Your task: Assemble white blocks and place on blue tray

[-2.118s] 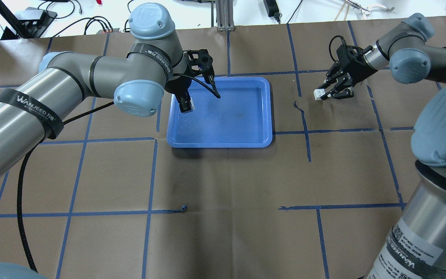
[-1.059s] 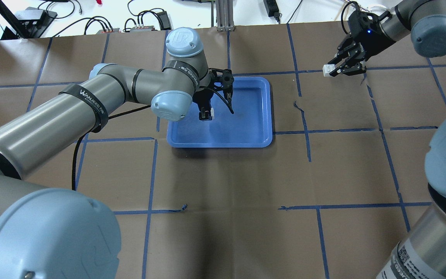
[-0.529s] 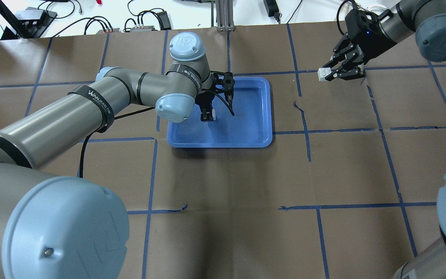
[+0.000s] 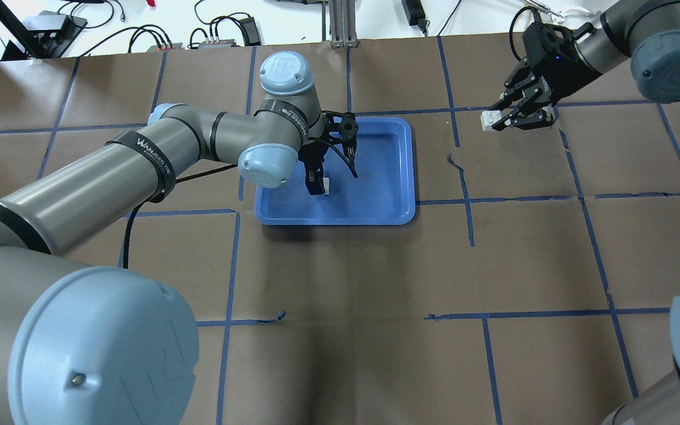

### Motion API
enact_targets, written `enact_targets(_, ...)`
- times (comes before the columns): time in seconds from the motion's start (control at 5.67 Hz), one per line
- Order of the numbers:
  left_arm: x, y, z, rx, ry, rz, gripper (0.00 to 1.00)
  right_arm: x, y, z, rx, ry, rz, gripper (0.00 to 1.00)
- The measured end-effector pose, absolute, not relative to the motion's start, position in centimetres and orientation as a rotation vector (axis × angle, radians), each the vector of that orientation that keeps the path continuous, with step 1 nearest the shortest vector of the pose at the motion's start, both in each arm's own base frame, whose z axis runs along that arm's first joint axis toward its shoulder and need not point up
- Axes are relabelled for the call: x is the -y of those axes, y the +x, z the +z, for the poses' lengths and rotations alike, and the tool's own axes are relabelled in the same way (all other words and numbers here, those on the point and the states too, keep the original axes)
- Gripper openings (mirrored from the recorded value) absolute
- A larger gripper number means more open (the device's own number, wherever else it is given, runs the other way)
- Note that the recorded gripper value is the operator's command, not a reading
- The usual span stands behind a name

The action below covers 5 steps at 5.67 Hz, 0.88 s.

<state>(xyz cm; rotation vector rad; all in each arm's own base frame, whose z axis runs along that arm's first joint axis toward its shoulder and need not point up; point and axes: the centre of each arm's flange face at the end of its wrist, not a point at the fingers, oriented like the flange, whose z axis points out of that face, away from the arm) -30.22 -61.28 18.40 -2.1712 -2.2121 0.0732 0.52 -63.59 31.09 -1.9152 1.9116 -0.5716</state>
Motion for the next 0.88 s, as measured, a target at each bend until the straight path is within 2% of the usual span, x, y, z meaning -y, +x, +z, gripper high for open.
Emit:
enact_targets(0.35,61.2,-30.2,19.2,2.213,-2.173,0.069,0.82,63.6,0.6,30.8,-1.909,-1.911,-0.569,0.27)
enact_targets(0.88,59.7,-28.9,28.7,2.387,-2.019,0.117,0.82,63.5,3.9,28.7,-1.944,-1.909,-0.592,0.27)
